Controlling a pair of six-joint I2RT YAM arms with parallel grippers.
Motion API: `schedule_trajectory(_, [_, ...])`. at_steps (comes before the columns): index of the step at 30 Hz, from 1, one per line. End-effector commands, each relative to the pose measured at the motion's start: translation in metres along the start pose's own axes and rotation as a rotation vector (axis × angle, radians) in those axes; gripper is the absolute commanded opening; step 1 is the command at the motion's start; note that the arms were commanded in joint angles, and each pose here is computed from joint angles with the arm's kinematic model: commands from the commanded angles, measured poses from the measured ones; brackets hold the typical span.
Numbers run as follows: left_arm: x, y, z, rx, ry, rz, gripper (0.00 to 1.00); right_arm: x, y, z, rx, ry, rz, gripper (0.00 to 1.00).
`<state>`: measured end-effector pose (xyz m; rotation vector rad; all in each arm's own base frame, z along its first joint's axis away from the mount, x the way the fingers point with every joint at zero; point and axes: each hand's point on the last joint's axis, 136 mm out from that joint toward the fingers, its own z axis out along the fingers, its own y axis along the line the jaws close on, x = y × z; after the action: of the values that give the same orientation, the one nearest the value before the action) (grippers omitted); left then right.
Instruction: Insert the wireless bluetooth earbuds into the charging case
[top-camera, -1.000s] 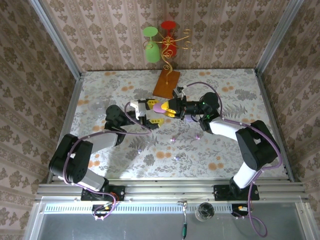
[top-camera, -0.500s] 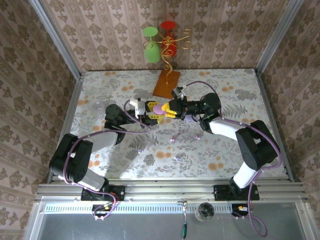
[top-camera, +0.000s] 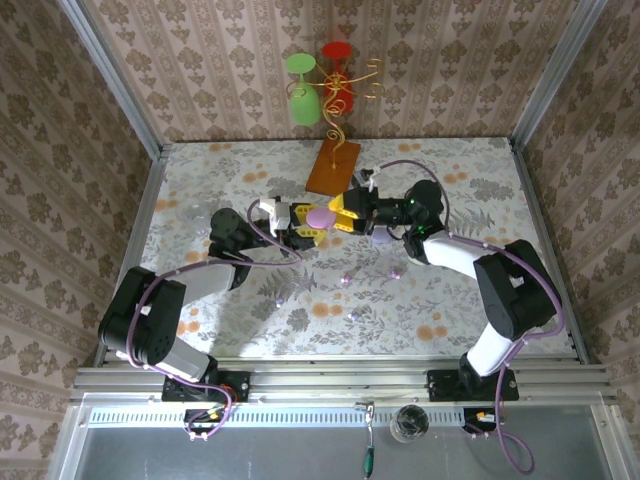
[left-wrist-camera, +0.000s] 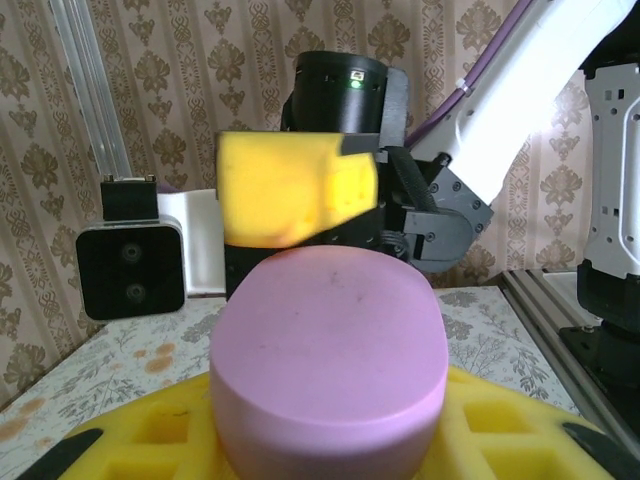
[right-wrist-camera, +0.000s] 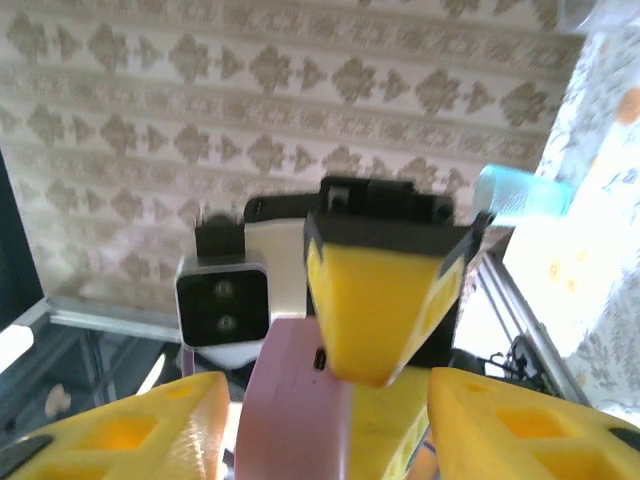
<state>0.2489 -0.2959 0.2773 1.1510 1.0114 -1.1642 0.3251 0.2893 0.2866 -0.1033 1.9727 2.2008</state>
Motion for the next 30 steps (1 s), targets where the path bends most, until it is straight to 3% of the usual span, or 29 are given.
schedule_trajectory(1, [0.001, -0.004, -0.004, 0.001, -0.001, 0.001, 0.39, -0.012, 0.0, -0.013, 0.041, -0.085, -0.071, 0.64])
schedule_trajectory(4, [0.007, 0.006, -0.013, -0.052, 0.019, -0.025, 0.39, -0.017, -0.012, -0.025, 0.129, -0.132, -0.131, 0.7])
schedule_trajectory(10, [0.028, 0.009, -0.02, -0.136, 0.099, -0.082, 0.39, -0.012, -0.045, -0.051, 0.492, -0.152, -0.433, 0.79])
schedule_trajectory(14, [0.041, 0.007, -0.022, -0.168, 0.159, -0.099, 0.39, -0.002, -0.038, -0.053, 0.566, -0.124, -0.685, 0.81])
schedule_trajectory(18, [0.052, -0.004, -0.017, -0.153, 0.215, -0.094, 0.39, 0.008, -0.045, -0.048, 0.764, -0.057, -0.962, 0.86])
schedule_trajectory(26, [0.052, -0.003, -0.016, -0.168, 0.207, -0.12, 0.34, 0.03, -0.03, -0.017, 0.666, -0.01, -1.189, 0.88])
schedule_trajectory(30, [0.049, -0.006, -0.014, -0.141, 0.2, -0.143, 0.34, 0.031, -0.032, -0.011, 0.669, 0.0, -1.207, 0.89])
